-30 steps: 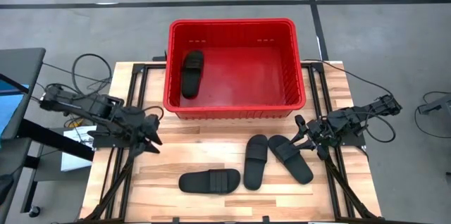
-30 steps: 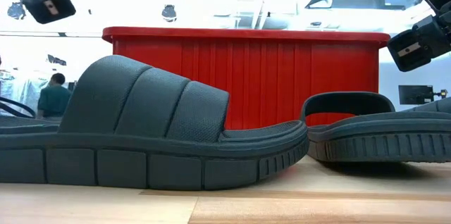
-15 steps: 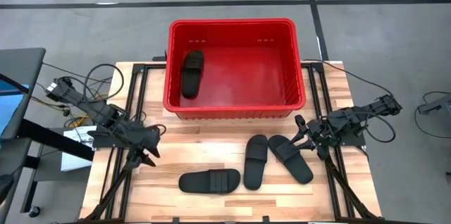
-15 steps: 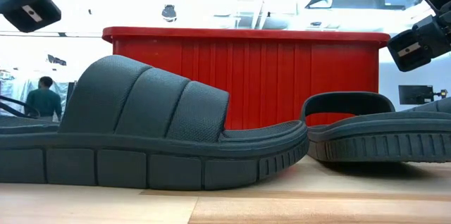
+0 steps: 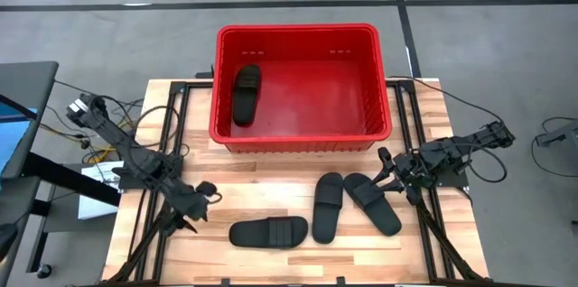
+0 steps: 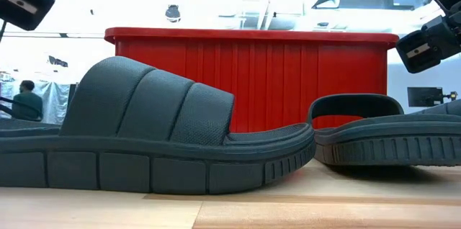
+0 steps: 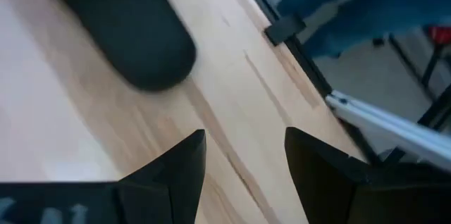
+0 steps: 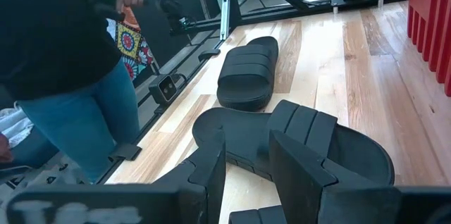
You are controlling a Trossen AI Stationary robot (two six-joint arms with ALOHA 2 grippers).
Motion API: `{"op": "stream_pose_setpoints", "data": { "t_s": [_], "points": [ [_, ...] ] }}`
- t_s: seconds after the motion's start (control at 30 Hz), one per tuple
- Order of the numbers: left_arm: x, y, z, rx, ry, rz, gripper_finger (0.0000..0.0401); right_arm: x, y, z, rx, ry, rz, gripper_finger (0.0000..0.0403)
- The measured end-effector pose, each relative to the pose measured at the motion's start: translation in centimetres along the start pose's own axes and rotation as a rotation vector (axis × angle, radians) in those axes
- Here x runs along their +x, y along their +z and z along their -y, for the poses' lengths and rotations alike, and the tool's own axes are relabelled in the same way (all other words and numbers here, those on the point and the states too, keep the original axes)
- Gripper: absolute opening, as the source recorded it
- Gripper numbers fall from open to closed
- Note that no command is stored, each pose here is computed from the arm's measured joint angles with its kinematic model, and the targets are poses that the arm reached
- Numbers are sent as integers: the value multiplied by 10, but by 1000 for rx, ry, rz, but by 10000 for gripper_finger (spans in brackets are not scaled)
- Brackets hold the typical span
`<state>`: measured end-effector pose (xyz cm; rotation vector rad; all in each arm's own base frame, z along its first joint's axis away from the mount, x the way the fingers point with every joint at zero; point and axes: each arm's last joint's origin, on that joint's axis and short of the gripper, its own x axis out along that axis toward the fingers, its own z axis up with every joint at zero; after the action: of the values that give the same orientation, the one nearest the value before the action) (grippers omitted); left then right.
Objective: Pick and place slides into bin
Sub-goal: Put the black slide into the red container
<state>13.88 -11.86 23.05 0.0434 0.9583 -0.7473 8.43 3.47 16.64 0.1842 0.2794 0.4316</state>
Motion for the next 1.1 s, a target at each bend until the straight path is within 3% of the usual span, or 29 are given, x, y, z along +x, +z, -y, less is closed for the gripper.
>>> {"op": "stream_pose_setpoints", "data": {
  "t_s": [0.17, 0.47, 0.8, 1.1],
  "points": [
    [10, 1, -1, 219, 59, -27, 184, 0, 0, 0, 0, 0, 0, 102],
    [10, 4, -8, 591, 306, -55, 184, 0, 0, 0, 0, 0, 0, 102],
    [31, 6, -9, 847, 288, -151, 184, 0, 0, 0, 0, 0, 0, 102],
    [57, 2, -13, 964, 246, -267, 184, 0, 0, 0, 0, 0, 0, 102]
  ]
}}
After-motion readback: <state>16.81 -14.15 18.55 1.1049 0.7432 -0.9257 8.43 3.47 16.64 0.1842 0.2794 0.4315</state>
